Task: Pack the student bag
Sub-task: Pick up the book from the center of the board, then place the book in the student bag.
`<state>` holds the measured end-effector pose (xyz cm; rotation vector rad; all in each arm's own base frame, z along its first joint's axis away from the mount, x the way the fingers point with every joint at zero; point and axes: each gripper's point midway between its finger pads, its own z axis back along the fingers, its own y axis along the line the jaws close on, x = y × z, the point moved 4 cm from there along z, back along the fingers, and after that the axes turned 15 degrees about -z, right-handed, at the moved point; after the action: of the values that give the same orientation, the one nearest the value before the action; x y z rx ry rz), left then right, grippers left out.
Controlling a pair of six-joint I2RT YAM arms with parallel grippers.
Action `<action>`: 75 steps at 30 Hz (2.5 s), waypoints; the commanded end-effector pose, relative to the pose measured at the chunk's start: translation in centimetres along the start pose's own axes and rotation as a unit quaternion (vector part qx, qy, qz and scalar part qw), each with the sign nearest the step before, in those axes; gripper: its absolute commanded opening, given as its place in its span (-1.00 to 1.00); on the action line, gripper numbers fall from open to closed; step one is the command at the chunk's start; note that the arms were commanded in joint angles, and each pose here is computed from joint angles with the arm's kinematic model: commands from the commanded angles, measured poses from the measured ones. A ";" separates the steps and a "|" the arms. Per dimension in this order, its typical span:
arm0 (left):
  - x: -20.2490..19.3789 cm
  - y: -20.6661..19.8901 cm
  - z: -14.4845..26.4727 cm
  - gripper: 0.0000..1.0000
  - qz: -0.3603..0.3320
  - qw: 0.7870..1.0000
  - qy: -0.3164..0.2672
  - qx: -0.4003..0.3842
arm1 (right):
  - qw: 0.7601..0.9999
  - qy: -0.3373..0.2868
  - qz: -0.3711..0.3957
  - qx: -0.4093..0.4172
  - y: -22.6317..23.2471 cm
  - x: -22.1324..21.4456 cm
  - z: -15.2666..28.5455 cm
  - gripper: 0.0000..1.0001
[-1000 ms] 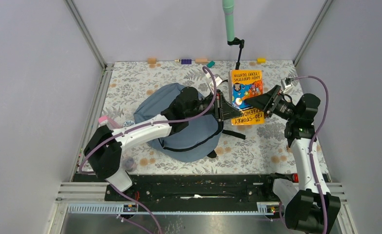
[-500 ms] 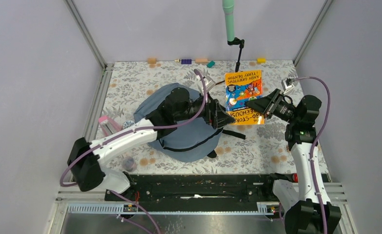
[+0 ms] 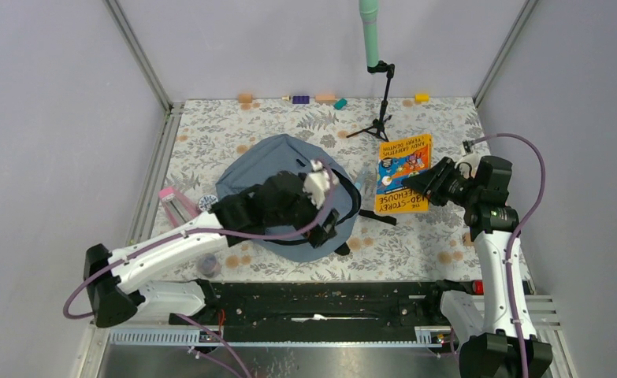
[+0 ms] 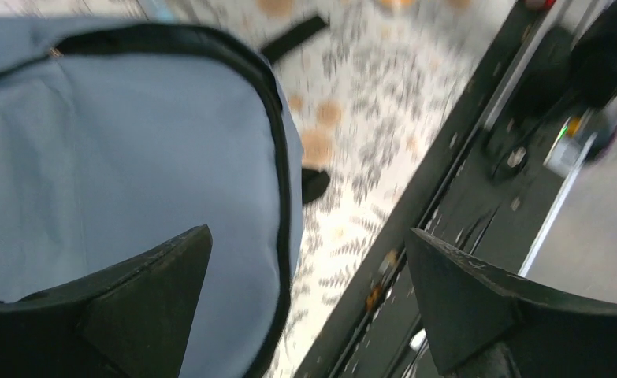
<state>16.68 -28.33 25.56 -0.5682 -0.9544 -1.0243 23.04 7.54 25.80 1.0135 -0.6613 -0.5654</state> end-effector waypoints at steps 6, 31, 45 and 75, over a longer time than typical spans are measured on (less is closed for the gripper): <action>-7.8 -0.8 -2.0 0.98 -0.138 0.970 0.191 0.061 | 0.999 -0.007 0.033 0.004 0.6 -0.3 0.7 -0.96; -3.1 5.3 -0.2 -1.00 -0.106 0.955 0.141 0.237 | 0.998 0.060 -0.018 -0.026 -2.6 -3.3 0.2 -1.00; -1.7 8.9 4.0 -1.00 0.016 0.970 0.006 0.241 | 0.964 0.252 -0.081 0.006 -1.2 -11.1 -2.3 -1.00; -1.5 7.9 3.6 -1.00 0.016 0.979 0.000 0.202 | 0.958 0.060 -0.276 0.039 -1.9 -12.6 -15.2 -1.00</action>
<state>21.76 -20.32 23.67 -0.1579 -1.0046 -0.7981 22.47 23.30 12.68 1.1997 -0.1181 -0.8935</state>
